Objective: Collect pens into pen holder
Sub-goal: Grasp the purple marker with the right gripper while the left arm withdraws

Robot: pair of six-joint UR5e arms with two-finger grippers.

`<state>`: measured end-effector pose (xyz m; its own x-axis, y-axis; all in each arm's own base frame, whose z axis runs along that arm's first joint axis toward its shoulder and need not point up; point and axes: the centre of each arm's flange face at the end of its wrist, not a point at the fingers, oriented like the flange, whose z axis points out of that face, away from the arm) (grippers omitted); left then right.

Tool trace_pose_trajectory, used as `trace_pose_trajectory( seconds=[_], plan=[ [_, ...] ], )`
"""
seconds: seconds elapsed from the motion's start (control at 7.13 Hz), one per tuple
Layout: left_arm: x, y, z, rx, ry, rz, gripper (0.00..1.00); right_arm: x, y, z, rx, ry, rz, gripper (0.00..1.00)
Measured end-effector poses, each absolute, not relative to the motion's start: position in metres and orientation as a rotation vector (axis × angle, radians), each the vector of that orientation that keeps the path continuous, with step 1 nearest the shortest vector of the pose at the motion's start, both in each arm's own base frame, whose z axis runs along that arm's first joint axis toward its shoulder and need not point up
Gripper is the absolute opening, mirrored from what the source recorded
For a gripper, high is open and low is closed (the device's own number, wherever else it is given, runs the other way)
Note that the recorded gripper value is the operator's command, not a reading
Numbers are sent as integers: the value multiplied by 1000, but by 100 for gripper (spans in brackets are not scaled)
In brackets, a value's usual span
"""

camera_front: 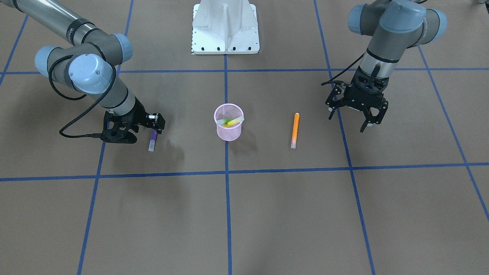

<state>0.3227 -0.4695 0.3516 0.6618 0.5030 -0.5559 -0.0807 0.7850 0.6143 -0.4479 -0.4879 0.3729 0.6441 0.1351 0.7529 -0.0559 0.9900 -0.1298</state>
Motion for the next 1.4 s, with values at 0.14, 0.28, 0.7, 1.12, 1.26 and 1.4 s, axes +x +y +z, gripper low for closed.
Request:
trace_pose_trajectory(
  seconds=[0.14, 0.28, 0.7, 1.12, 1.26, 1.4],
  plan=[
    [322, -469, 351, 589, 788, 350, 99, -456, -496, 373, -103, -857, 112, 67],
    [322, -469, 350, 590, 791, 348, 99, -463, -503, 370, -106, -853, 111, 66],
    [322, -468, 348, 578, 804, 319, 99, -467, -505, 374, -105, -845, 89, 64],
    [322, -468, 348, 575, 807, 316, 99, -470, -501, 380, -110, -838, 84, 0],
    [322, -467, 348, 575, 806, 316, 99, -471, -500, 380, -110, -837, 83, 0],
    [322, -467, 348, 574, 806, 316, 99, -471, -500, 381, -111, -837, 81, 0]
  ],
)
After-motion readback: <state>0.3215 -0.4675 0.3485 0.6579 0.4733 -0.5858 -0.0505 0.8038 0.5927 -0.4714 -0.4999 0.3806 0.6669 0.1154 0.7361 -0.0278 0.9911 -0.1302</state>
